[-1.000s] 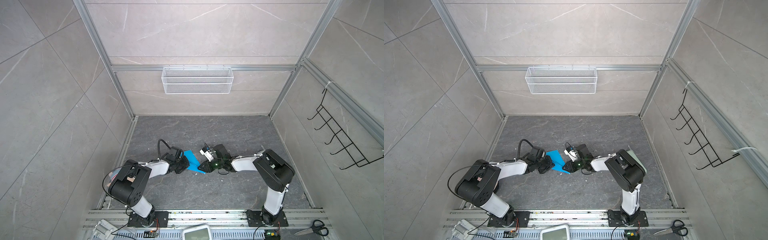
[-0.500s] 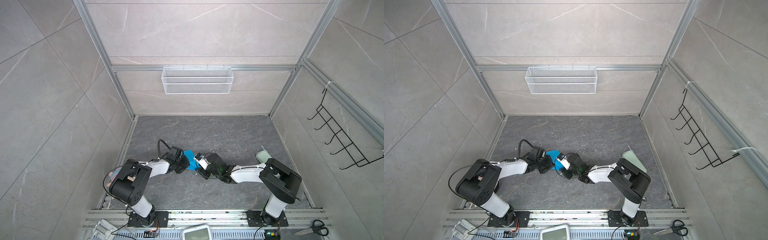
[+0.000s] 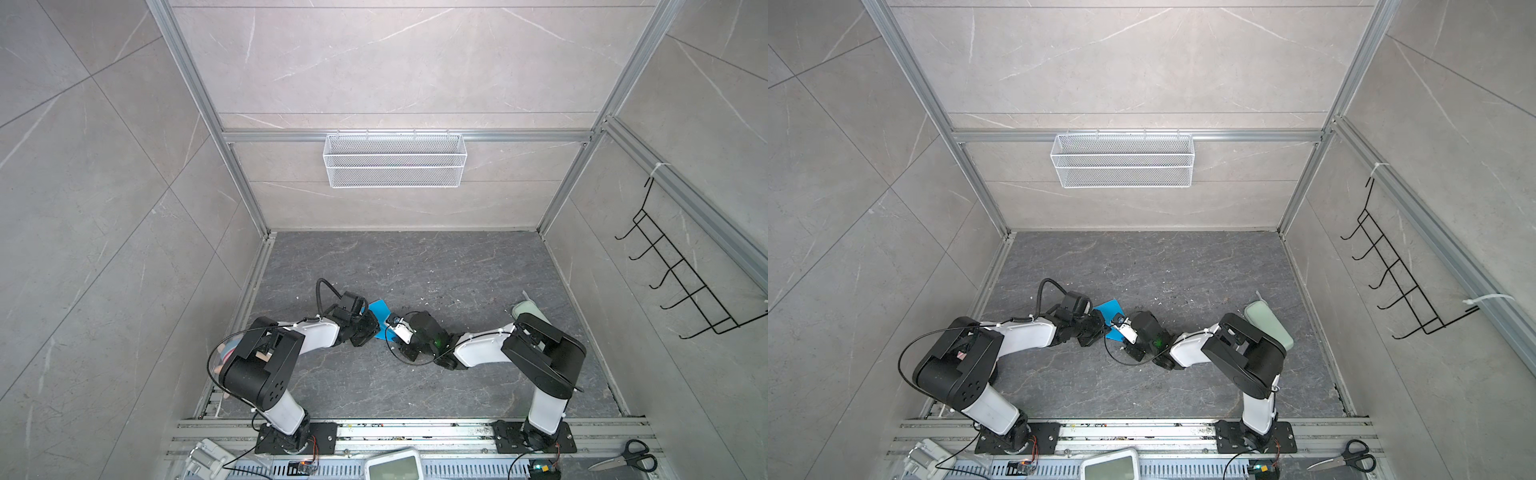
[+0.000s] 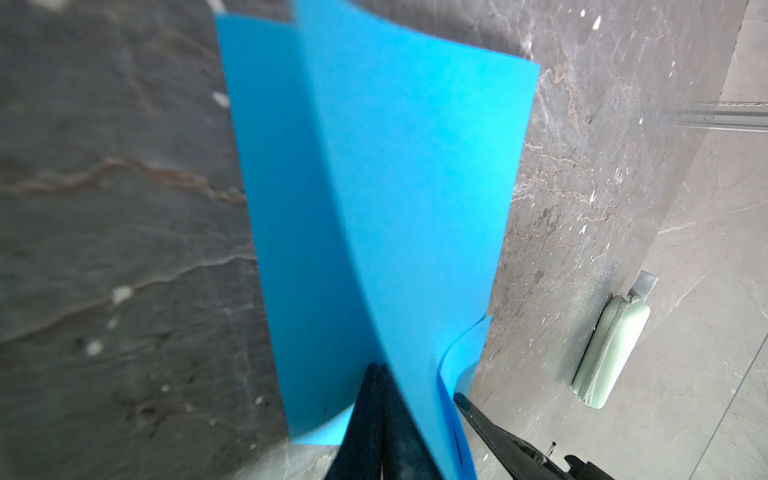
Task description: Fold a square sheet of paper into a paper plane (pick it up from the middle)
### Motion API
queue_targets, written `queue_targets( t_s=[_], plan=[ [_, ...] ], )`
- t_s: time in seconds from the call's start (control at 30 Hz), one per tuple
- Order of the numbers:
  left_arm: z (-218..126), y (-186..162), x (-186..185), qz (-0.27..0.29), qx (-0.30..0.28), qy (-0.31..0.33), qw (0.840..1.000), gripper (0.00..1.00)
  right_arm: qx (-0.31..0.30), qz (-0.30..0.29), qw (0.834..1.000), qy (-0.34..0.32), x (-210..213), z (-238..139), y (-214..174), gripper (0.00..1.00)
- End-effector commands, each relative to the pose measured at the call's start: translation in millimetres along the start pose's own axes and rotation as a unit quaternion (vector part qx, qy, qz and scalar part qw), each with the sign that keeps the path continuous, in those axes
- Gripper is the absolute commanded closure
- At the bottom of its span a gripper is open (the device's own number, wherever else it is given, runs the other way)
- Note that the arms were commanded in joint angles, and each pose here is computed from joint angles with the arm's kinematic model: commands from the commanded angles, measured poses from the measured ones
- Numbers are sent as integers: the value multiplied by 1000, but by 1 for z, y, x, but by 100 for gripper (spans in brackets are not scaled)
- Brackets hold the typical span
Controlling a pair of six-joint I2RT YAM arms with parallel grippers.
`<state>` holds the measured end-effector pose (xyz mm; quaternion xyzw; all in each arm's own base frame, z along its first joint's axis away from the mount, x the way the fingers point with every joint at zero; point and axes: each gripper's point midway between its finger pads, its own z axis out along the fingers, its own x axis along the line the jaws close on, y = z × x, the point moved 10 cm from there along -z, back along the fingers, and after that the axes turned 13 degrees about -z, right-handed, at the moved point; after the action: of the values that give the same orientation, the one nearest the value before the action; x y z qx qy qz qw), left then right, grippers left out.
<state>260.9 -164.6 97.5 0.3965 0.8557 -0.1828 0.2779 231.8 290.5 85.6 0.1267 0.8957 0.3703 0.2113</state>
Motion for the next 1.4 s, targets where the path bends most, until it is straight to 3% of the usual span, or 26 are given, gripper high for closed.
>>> queue_targets(
  t_s=[0.0,0.23,0.53,0.73,1.1,1.37],
  plan=[
    [3,-3,12,-17,10,41,999,94,-9,-6,1000,-1,0,7,6,77],
    [-1,-4,12,-16,5,43,999,93,-9,15,1000,-4,-1,9,3,86],
    [-1,-3,12,-13,4,49,999,93,-1,15,1000,-12,-5,12,2,72],
    [-1,-3,12,-13,5,52,999,93,3,26,1000,-17,-9,16,2,71],
    [-4,-3,10,-11,2,51,999,93,-7,69,997,22,-18,15,-2,91],
    [-14,-3,6,-2,-10,47,999,92,-28,121,989,83,-21,13,-3,90]
  ],
)
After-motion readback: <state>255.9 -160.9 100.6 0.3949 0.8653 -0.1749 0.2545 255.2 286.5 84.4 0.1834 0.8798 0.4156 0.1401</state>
